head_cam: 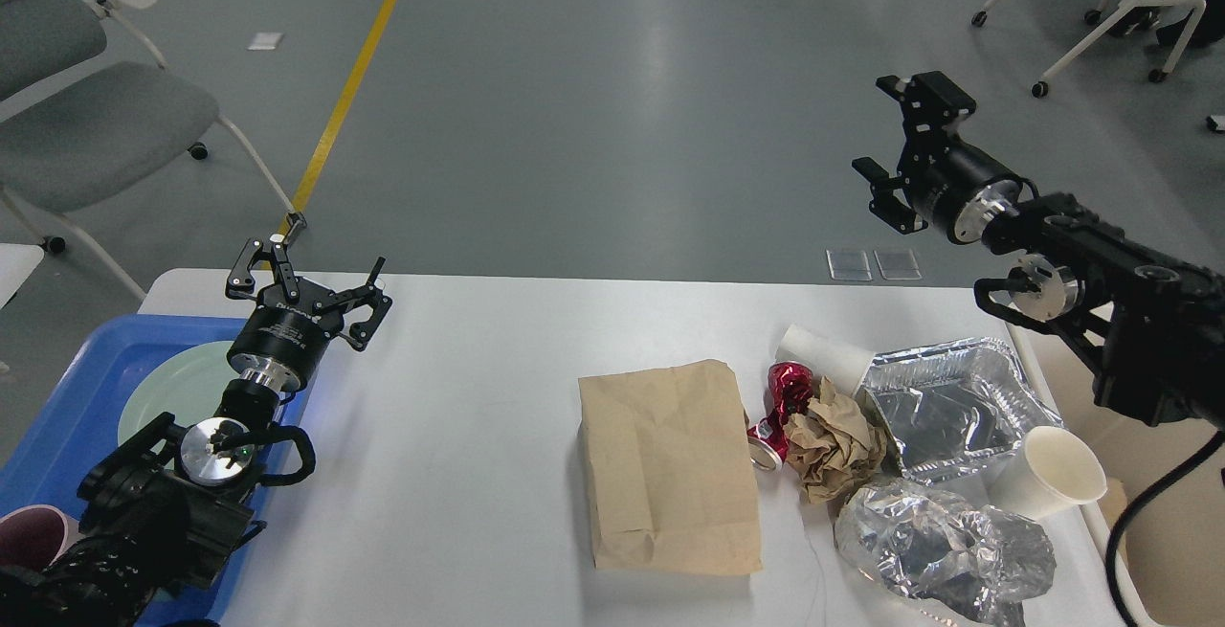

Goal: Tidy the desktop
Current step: 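Raise the right gripper and move it over the brown paper bag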

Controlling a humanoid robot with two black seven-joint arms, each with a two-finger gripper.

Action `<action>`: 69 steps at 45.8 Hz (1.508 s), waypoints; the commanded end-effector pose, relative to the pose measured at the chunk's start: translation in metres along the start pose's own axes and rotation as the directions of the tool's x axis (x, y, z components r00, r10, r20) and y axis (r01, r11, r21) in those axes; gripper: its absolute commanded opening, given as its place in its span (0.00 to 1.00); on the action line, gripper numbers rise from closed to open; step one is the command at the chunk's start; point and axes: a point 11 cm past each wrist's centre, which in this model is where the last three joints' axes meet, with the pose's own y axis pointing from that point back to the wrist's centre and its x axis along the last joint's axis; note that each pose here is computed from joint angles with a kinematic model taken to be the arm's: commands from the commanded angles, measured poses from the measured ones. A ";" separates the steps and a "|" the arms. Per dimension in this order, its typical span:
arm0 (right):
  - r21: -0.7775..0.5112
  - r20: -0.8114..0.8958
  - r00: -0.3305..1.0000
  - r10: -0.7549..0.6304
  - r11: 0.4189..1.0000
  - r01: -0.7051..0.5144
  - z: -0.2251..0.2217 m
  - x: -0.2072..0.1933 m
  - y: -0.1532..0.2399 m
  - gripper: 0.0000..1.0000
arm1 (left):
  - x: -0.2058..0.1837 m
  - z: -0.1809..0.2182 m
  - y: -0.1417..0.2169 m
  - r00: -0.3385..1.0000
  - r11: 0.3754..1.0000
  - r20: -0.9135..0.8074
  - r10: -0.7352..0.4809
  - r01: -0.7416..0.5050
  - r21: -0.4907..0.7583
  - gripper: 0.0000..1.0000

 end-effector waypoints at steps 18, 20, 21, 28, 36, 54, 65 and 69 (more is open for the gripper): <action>-0.644 -0.568 0.662 -0.488 0.765 0.011 0.015 -0.054 -0.020 1.00 | 0.000 0.000 0.000 1.000 1.000 0.000 0.000 0.000 0.000 0.96; -0.663 -0.547 0.665 -0.509 0.749 0.027 0.012 -0.059 -0.018 1.00 | 0.000 -0.001 0.000 1.000 1.000 -0.001 0.000 0.000 0.001 0.96; -0.672 -0.536 0.664 -0.521 0.740 0.039 0.009 -0.062 -0.016 1.00 | 0.000 0.000 0.000 1.000 1.000 0.000 0.000 0.000 0.000 0.96; -0.821 -0.366 0.570 -0.735 0.543 0.173 0.001 -0.088 0.018 1.00 | 0.000 0.000 0.000 1.000 1.000 0.000 0.000 0.000 0.000 0.96; -0.876 -0.193 0.474 -0.859 0.368 0.311 -0.034 -0.110 0.043 1.00 | 0.000 -0.001 0.000 1.000 1.000 -0.001 -0.001 0.001 0.001 0.96; -0.912 -0.281 0.422 -0.862 0.377 0.163 -0.131 -0.085 0.070 1.00 | 0.000 0.000 0.000 1.000 1.000 0.000 -0.001 0.001 0.000 0.96; -0.921 -0.213 0.411 -0.887 0.323 0.220 -0.075 -0.103 0.059 1.00 | 0.000 0.000 0.000 1.000 1.000 0.000 -0.001 0.001 0.000 0.96; -0.895 -0.234 0.427 -0.874 0.365 0.255 -0.050 -0.119 0.049 1.00 | 0.000 0.000 0.000 1.000 1.000 0.000 0.000 0.000 0.000 0.96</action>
